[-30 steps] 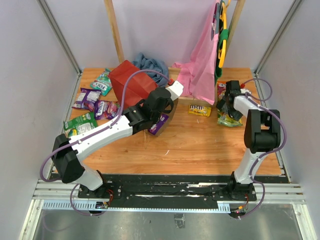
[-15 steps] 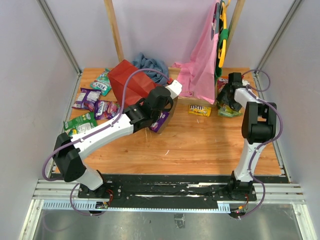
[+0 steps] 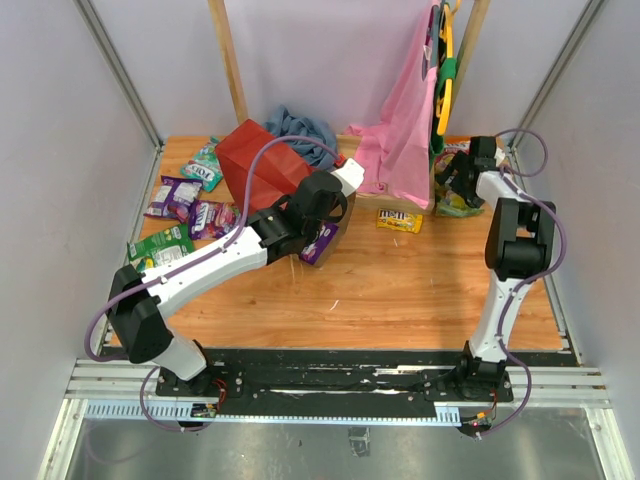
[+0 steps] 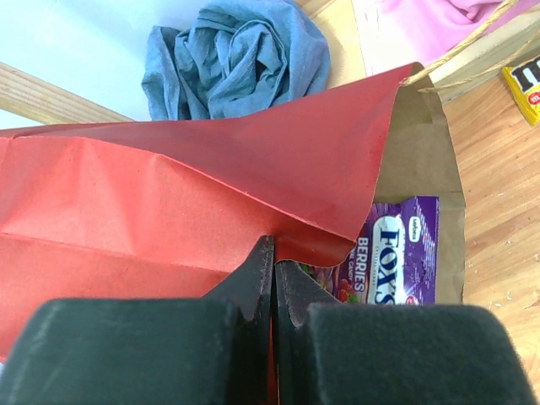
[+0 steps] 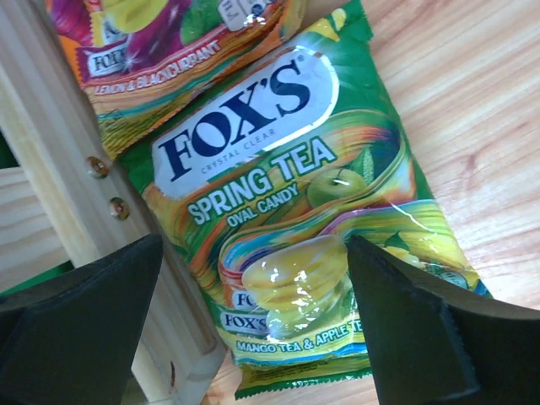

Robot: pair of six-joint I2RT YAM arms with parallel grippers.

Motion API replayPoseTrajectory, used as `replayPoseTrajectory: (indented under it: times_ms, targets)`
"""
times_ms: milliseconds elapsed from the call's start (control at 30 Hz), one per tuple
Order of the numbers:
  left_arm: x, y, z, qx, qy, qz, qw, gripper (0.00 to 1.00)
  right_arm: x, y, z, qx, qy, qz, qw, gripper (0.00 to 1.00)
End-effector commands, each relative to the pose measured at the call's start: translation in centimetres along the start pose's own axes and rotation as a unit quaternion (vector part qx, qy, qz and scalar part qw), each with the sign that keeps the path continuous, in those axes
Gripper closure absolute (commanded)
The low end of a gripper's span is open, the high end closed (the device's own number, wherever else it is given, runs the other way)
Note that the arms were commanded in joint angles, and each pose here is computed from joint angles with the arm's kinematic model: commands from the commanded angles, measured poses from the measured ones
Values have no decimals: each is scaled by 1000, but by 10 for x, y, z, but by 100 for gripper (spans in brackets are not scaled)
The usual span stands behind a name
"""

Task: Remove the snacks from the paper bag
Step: Move the snack to the center of the board.

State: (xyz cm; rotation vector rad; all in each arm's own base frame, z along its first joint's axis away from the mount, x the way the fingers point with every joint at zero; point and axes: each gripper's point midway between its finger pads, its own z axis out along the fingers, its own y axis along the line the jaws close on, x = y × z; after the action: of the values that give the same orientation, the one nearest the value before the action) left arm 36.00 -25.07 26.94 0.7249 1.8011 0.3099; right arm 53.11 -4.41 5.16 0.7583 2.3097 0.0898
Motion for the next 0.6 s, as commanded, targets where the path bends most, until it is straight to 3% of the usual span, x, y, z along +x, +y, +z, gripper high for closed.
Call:
replayPoseTrajectory:
  times_ms: [0, 100, 300, 433, 567]
  targets:
    - [-7, 24, -7, -26, -1, -20, 999, 96, -19, 18, -24, -53, -31, 3, 998, 6]
    - [-9, 26, -10, -26, -5, -25, 999, 95, -28, 28, -59, -83, -42, 2, 996, 0]
    - [-7, 29, -11, -33, -4, -28, 999, 95, -33, 5, -143, -58, -99, 52, 992, 2]
    - [-7, 28, -10, -33, -6, -30, 999, 95, 1, -26, -176, -38, -119, 110, 986, 2]
    - [-7, 27, -9, -33, -7, -31, 999, 95, 42, -30, -195, -80, -135, 149, 976, 0]
